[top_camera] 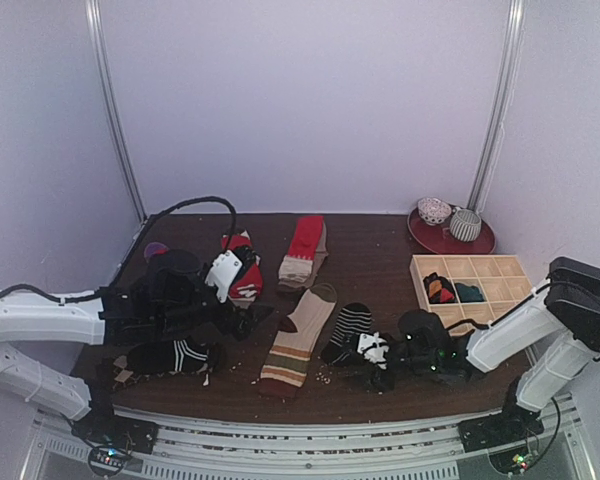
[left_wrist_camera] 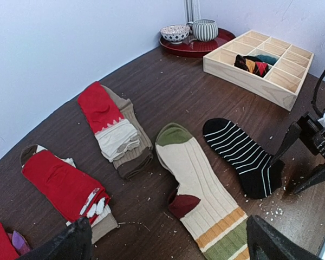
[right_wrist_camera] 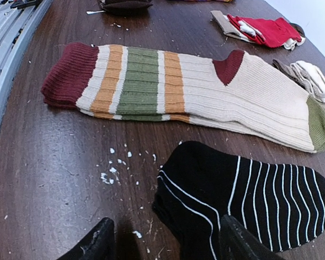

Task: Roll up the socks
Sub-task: Pick up the pair of socks from the center of the board, then roll a pair of socks at the center of the board.

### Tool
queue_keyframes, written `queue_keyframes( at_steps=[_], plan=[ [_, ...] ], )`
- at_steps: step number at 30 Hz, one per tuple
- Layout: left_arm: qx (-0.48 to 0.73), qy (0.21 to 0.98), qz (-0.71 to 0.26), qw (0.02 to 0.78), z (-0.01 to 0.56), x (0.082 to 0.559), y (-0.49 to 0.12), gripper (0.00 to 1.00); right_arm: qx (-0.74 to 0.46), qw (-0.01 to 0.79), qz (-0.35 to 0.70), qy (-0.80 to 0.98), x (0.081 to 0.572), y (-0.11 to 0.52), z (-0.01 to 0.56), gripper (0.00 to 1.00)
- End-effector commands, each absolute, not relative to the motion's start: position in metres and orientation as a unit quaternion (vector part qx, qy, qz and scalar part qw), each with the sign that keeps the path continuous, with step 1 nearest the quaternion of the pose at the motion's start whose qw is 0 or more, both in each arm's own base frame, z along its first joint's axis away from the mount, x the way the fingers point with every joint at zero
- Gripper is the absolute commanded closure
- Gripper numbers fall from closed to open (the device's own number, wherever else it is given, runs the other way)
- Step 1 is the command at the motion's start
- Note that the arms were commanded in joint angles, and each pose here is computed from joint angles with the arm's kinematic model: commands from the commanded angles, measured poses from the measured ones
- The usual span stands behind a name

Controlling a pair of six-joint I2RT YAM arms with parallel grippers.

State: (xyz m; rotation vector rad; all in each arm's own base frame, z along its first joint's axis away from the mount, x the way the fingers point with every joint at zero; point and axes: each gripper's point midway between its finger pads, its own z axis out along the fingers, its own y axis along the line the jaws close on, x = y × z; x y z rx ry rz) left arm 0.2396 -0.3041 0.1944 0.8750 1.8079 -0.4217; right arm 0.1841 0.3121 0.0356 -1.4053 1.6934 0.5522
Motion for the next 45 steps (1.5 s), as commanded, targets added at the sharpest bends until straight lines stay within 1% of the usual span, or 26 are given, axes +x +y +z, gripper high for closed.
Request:
queue_keyframes(
  at_steps=[1, 5, 7, 9, 12, 16, 18, 23, 27, 30, 35, 38, 43, 45],
  plan=[
    [0.364, 0.74, -0.184, 0.535, 0.214, 0.243, -0.31, 0.02, -0.56, 0.427, 0.231, 0.671, 0.192, 0.32, 0.039, 0.35],
    [0.364, 0.739, -0.186, 0.535, 0.215, 0.243, -0.31, 0.02, -0.55, 0.424, 0.226, 0.684, 0.198, 0.316, 0.035, 0.39],
    [0.365, 0.739, -0.187, 0.535, 0.215, 0.243, -0.31, 0.02, -0.543, 0.42, 0.229, 0.69, 0.2, 0.316, 0.033, 0.44],
    [0.366, 0.739, -0.187, 0.533, 0.215, 0.243, -0.311, 0.02, -0.537, 0.405, 0.23, 0.703, 0.202, 0.316, 0.027, 0.51],
    [0.368, 0.739, -0.188, 0.532, 0.214, 0.242, -0.312, 0.02, -0.517, 0.383, 0.241, 0.726, 0.203, 0.316, 0.02, 0.71],
    [0.372, 0.735, -0.192, 0.533, 0.216, 0.241, -0.313, 0.02, -0.48, 0.338, 0.276, 0.761, 0.201, 0.319, 0.014, 0.85],
    [0.379, 0.731, -0.2, 0.532, 0.216, 0.238, -0.316, 0.02, -0.443, 0.318, 0.305, 0.781, 0.202, 0.319, 0.015, 0.9],
    [0.413, 0.701, -0.242, 0.529, 0.216, 0.226, -0.333, 0.06, -0.325, 0.257, 0.389, 0.823, 0.2, 0.307, 0.014, 0.93],
    [0.468, 0.654, -0.295, 0.516, 0.217, 0.206, -0.355, 0.1, -0.243, 0.188, 0.438, 0.845, 0.196, 0.298, 0.005, 0.93],
    [0.503, 0.619, -0.33, 0.505, 0.215, 0.193, -0.371, 0.14, -0.195, 0.132, 0.435, 0.869, 0.191, 0.291, -0.012, 0.93],
    [0.555, 0.603, -0.359, 0.447, 0.186, 0.183, -0.4, 0.25, -0.151, 0.086, 0.423, 0.889, 0.188, 0.285, -0.026, 0.93],
    [0.578, 0.604, -0.36, 0.414, 0.158, 0.177, -0.418, 0.29, -0.147, 0.078, 0.404, 0.899, 0.19, 0.281, -0.028, 0.93],
    [0.609, 0.589, -0.374, 0.377, 0.137, 0.17, -0.441, 0.36, -0.146, 0.068, 0.379, 0.911, 0.19, 0.274, -0.033, 0.93],
    [0.62, 0.587, -0.374, 0.362, 0.125, 0.171, -0.45, 0.42, -0.146, 0.066, 0.373, 0.914, 0.189, 0.271, -0.035, 0.93]
  ],
)
